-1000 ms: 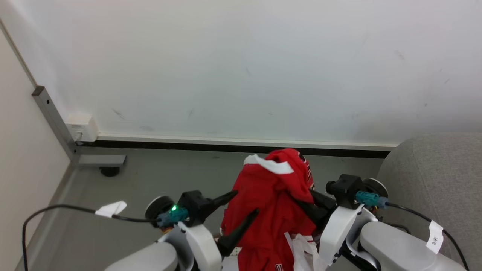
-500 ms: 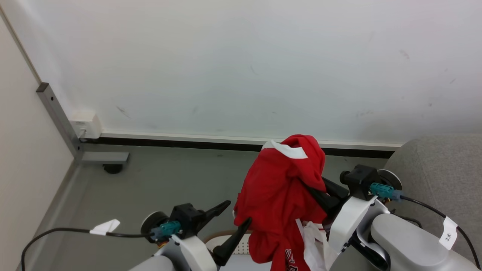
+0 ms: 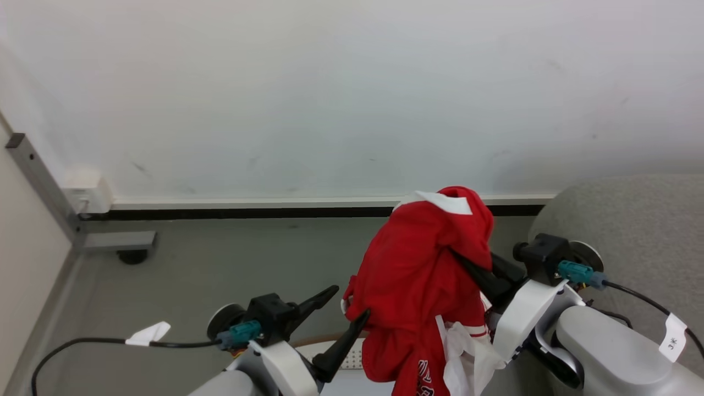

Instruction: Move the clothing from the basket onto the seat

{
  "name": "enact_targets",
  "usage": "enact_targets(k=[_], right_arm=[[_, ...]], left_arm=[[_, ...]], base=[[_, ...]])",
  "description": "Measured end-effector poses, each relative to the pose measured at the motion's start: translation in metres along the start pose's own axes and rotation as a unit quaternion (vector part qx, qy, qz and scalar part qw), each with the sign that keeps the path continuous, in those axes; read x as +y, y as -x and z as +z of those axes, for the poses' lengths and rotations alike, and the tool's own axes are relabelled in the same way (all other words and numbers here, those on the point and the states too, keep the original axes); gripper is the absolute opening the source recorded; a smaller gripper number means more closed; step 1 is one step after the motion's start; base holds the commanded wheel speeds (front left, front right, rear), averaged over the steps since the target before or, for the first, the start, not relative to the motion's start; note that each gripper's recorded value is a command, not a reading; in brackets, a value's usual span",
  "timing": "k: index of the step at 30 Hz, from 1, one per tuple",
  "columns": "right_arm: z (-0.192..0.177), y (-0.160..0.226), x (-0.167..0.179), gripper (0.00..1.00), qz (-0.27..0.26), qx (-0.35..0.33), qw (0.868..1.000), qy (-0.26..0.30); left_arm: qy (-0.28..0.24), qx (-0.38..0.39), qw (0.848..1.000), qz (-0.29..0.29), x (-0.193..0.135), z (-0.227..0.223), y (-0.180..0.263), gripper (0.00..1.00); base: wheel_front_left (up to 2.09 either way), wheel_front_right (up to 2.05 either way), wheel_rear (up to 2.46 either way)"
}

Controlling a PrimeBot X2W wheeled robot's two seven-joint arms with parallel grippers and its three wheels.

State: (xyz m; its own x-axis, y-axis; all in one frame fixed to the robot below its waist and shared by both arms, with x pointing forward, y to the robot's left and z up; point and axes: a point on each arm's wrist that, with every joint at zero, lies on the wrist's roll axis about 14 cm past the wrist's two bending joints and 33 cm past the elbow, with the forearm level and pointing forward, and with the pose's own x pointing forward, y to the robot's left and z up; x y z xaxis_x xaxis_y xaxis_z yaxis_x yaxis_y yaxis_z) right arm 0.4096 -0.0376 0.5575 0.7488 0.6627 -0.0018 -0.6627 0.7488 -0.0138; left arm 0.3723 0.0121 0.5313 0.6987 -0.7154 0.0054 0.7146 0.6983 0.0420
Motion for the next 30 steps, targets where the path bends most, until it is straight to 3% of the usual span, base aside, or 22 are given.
enact_targets(k=[8,20,30], right_arm=[[0.002,0.033,-0.038,0.0,-0.057,0.0,0.998,0.009],[0.005,0.104,-0.11,0.0,-0.171,0.001,0.985,0.019],[0.032,0.105,-0.182,0.0,-0.236,-0.019,0.971,0.045]], left_arm=[[0.012,-0.011,0.999,-0.052,-0.029,0.003,-0.023,1.0],[0.044,-0.033,0.987,-0.15,-0.088,0.008,-0.06,1.0],[0.061,-0.03,0.982,-0.173,-0.082,-0.008,-0.077,1.0]], base=[[0.0,0.0,0.0],[0.0,0.0,0.0],[0.0,0.0,0.0]])
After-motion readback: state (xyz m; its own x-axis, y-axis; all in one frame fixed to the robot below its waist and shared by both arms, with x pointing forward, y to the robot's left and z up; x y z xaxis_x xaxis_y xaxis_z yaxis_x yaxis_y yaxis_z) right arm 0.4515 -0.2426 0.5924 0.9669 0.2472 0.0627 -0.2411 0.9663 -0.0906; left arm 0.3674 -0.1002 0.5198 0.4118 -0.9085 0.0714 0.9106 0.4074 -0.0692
